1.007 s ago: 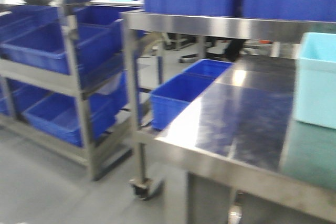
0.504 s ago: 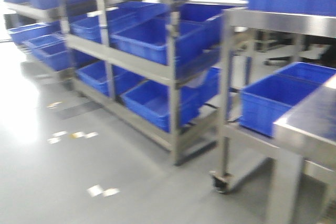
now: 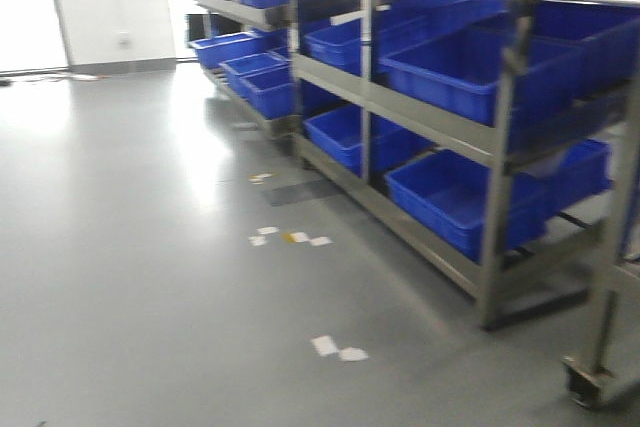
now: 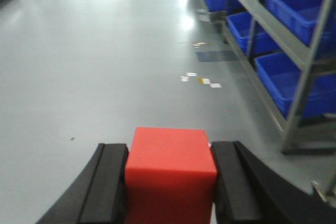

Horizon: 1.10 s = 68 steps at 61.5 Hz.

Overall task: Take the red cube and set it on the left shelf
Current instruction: 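Drive the base to the shelf rack holding the red cube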

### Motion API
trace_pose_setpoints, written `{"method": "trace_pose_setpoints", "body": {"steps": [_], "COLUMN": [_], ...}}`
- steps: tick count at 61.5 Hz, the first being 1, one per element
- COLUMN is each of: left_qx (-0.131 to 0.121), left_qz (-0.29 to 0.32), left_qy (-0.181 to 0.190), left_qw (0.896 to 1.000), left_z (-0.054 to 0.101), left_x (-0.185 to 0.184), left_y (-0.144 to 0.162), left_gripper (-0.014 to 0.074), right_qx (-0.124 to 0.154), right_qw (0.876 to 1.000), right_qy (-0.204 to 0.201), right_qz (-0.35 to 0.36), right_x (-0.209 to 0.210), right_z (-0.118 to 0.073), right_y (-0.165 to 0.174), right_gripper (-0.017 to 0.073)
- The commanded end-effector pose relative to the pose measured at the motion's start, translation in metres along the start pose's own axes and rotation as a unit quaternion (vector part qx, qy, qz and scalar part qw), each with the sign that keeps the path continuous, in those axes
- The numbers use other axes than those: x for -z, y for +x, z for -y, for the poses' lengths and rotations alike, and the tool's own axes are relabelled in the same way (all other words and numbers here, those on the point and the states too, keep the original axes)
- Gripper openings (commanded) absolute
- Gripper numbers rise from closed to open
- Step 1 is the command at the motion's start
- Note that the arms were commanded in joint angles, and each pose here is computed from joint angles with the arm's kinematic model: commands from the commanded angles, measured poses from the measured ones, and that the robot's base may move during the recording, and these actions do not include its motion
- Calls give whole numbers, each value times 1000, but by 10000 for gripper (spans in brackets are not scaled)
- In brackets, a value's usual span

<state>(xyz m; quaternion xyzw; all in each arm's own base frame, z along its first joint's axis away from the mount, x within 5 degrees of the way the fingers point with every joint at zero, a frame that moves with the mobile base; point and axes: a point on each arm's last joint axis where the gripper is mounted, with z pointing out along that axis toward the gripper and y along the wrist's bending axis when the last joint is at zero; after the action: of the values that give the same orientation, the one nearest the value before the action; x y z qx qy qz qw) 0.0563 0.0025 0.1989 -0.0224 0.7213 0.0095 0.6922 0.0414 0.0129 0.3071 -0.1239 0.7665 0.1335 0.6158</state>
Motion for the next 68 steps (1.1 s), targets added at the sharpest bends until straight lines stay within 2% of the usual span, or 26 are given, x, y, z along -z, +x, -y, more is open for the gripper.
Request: {"method": "trace_pose_setpoints", "body": {"steps": [1, 68], "left_qx": [4, 4], "left_qz": [40, 40], "left_qy": [0, 0], "left_qw": [999, 999], "left_z": [0, 0], "left_x": [0, 0], "left_y": [-1, -1], "left_gripper": [102, 102], "right_qx": [9, 9], "right_qw": [999, 999], "right_qy": [-3, -2], "right_qz": [54, 53], "right_x": [3, 3], "right_z": [-1, -1], "right_y": [-16, -16], "right_gripper": [58, 58]}}
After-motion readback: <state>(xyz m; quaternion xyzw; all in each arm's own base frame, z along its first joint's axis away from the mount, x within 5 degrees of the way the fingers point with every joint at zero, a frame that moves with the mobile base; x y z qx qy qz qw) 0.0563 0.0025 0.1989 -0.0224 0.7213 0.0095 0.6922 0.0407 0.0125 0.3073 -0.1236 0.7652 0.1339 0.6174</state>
